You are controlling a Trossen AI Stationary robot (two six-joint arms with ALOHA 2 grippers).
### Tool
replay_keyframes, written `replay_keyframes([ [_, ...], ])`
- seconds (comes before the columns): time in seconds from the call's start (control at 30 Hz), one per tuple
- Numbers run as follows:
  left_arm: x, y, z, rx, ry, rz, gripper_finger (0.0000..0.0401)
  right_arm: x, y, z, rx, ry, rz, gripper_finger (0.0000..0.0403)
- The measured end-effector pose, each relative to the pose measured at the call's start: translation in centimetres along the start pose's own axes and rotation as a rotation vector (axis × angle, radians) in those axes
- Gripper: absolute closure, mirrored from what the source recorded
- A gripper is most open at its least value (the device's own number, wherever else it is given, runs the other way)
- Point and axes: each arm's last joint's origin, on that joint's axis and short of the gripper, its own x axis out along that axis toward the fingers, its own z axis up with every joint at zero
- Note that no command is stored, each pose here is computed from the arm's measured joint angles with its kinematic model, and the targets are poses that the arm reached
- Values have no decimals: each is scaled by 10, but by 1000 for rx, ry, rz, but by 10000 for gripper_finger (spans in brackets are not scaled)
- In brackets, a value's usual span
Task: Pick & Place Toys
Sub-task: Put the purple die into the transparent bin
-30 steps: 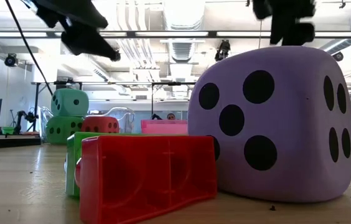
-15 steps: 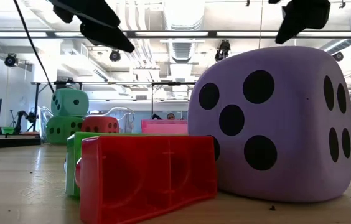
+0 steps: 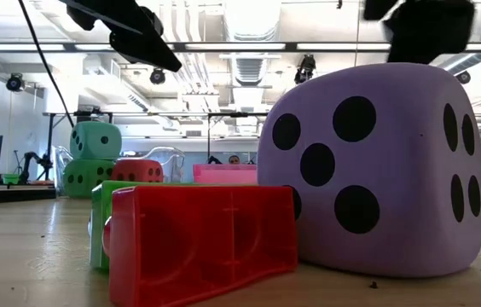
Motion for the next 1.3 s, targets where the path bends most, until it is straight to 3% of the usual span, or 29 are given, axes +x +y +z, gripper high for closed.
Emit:
replay_keyframes([
  [0.2, 0, 0, 0, 10, 6, -17, 16, 19, 16, 4, -14, 11, -19, 51],
  [0.77, 0, -1, -3, 10, 30, -47, 16, 41, 8, -5, 13, 71, -86, 51],
  [1.1, 0, -1, -2, 10, 28, -47, 16, 58, 16, -5, -10, 99, -13, 51],
  [1.3, 0, -1, -2, 10, 29, -47, 16, 58, 17, -5, -7, 94, -10, 97],
])
